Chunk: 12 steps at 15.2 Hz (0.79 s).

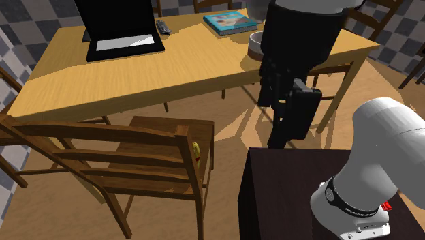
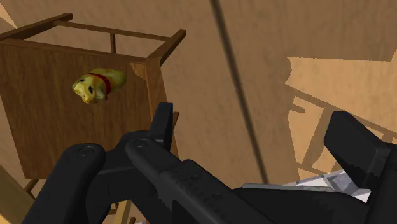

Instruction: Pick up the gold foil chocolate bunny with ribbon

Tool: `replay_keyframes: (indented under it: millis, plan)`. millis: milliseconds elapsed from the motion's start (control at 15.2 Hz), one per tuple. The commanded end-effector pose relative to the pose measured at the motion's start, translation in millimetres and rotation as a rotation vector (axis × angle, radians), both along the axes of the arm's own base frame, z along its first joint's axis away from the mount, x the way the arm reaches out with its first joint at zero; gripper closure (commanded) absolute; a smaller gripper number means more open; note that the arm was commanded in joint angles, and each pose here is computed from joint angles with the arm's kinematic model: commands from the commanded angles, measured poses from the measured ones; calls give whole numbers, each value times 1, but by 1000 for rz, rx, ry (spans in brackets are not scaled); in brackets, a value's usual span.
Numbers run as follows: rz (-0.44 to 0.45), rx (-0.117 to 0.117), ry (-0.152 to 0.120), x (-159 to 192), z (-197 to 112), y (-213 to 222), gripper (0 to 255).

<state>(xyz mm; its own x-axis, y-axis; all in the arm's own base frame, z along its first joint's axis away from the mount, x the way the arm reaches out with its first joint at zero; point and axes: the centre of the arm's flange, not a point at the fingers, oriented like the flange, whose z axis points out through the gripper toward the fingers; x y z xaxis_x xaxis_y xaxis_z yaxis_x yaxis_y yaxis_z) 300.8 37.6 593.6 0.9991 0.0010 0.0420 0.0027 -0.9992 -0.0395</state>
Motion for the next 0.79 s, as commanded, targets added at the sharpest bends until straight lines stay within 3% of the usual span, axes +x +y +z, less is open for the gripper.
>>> replay_keyframes:
  millis: [0,726]
  plan:
    - [0,0,0,0,0,0,0]
    - [24,-150,-40,46,-123,-37,0]
